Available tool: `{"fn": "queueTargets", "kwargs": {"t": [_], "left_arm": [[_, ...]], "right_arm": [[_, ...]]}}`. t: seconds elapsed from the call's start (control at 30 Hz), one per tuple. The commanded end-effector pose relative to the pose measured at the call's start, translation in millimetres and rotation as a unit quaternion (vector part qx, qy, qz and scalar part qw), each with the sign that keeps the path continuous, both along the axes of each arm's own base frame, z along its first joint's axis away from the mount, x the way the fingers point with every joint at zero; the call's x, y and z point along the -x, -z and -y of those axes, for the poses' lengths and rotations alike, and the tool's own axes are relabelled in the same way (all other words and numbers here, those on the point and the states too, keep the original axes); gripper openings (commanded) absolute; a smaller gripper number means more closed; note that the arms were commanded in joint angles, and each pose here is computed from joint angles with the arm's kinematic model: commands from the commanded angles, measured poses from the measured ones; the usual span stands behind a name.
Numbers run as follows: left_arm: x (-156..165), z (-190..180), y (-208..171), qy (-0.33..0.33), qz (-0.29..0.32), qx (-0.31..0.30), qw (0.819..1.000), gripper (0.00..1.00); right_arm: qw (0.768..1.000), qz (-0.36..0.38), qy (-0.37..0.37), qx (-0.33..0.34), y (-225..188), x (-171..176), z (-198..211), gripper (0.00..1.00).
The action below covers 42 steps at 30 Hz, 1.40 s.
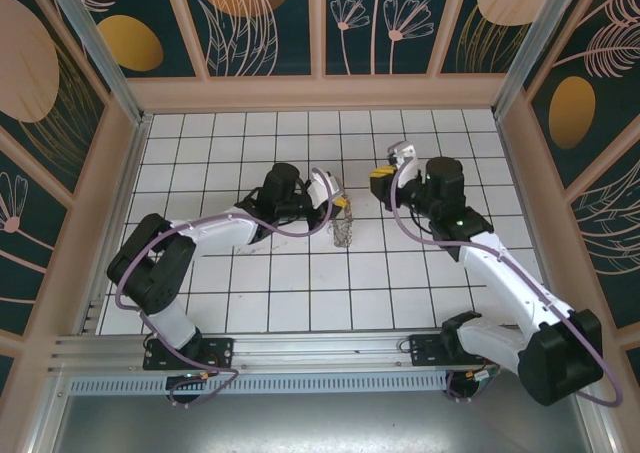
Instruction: Put the keys on the keyring
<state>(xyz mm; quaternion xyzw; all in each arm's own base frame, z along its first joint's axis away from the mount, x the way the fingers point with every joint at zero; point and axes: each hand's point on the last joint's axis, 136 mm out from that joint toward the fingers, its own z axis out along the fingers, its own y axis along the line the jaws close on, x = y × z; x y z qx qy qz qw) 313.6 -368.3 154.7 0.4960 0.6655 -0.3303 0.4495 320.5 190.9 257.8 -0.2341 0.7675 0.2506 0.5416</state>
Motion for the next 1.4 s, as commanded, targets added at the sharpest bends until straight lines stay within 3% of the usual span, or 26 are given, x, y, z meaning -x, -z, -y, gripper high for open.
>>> {"fn": "queueTargets", "kwargs": {"t": [0.0,0.23,0.47,0.67,1.1,1.2,1.37], "left_arm": [[3,15,0,0.029,0.012,-0.017,0.999,0.00],[13,34,13,0.058,0.006,-0.047,0.997,0.00],[29,57,34,0.094,-0.013,-0.077,0.993,0.00],[36,65,48,0.113,-0.036,-0.083,0.989,0.00],[46,71,76,0.130,-0.061,-0.116,0.983,0.00],[41,74,68,0.114,-0.057,-0.104,0.986,0.05],[34,64,19,0.059,0.008,-0.027,0.998,0.28]], "right_arm": [[0.996,0.031,0.077,-0.034,-16,-14,25,0.21],[0.984,-0.011,0.171,-0.056,-1,-29,61,0.21],[0.945,-0.128,0.284,-0.103,44,-43,114,0.19],[0.924,-0.245,0.255,-0.144,86,-45,115,0.17],[0.906,-0.361,0.164,-0.150,137,-44,78,0.20],[0.902,-0.378,0.145,-0.148,144,-43,70,0.20],[0.901,-0.395,0.124,-0.127,153,-40,59,0.20]]}}
